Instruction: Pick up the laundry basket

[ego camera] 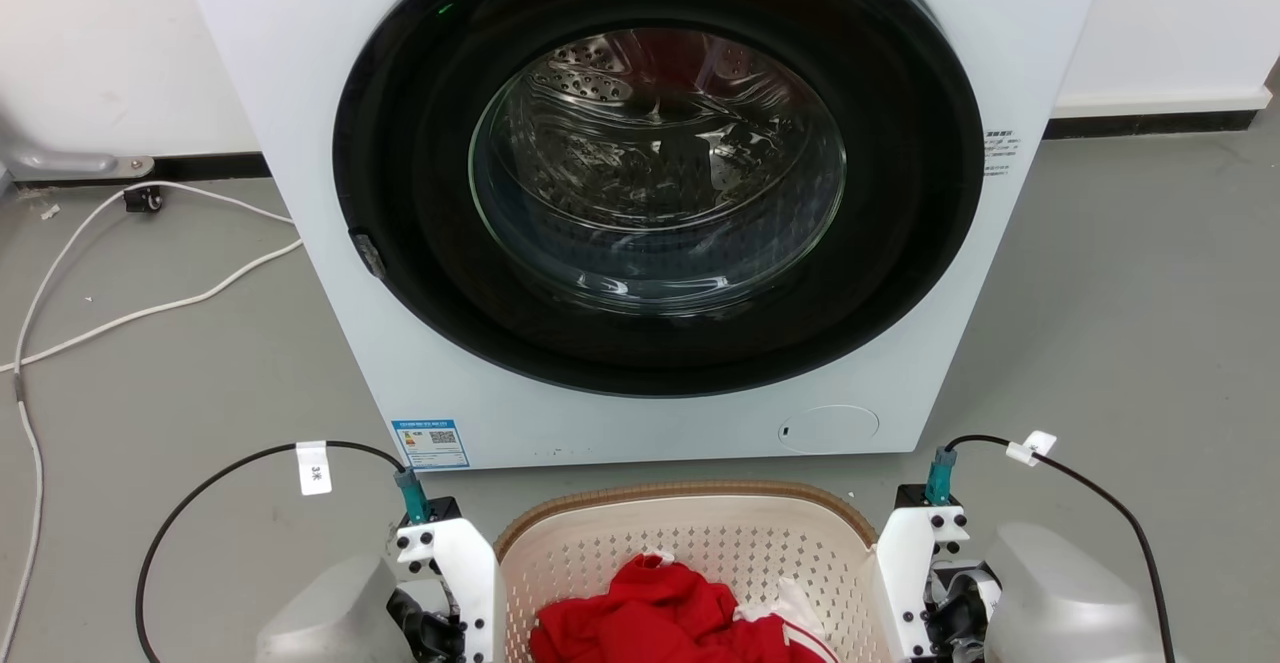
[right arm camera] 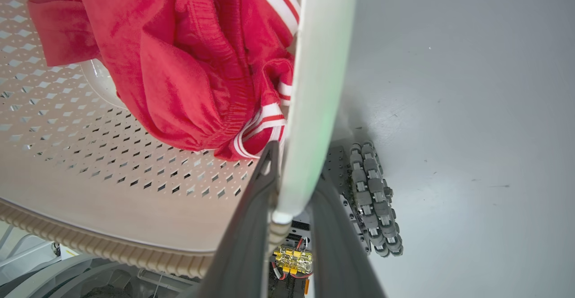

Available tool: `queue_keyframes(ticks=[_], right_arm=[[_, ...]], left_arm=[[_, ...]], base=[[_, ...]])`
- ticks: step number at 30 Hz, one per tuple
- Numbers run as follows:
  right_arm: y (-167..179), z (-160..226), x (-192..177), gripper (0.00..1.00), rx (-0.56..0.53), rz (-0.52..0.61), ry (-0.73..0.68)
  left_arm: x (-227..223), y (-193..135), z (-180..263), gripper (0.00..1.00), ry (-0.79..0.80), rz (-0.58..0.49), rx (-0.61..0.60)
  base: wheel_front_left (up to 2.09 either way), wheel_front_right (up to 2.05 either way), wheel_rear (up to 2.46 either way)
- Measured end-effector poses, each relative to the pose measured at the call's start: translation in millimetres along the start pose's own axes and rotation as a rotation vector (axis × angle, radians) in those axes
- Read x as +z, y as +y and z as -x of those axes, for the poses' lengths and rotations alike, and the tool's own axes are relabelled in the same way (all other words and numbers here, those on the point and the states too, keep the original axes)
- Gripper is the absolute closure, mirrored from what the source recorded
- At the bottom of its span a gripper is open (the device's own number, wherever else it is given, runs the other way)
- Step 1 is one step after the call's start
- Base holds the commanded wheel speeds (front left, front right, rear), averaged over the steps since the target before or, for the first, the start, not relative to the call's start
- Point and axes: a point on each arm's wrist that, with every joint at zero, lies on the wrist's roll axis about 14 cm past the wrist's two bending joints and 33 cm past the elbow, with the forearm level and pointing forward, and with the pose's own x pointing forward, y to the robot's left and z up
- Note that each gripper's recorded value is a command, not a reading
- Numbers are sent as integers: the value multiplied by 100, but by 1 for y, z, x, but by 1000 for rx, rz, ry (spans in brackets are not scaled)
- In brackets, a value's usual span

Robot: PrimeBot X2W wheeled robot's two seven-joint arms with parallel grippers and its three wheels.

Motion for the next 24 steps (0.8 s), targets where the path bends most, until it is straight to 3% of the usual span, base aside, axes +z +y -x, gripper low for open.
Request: queue_keyframes(ticks=[24], right_arm=[[0,0,0,100,-3,6,2]], left_arm=[[1,0,0,100,-13,26,-11]], base=[[0,0,0]])
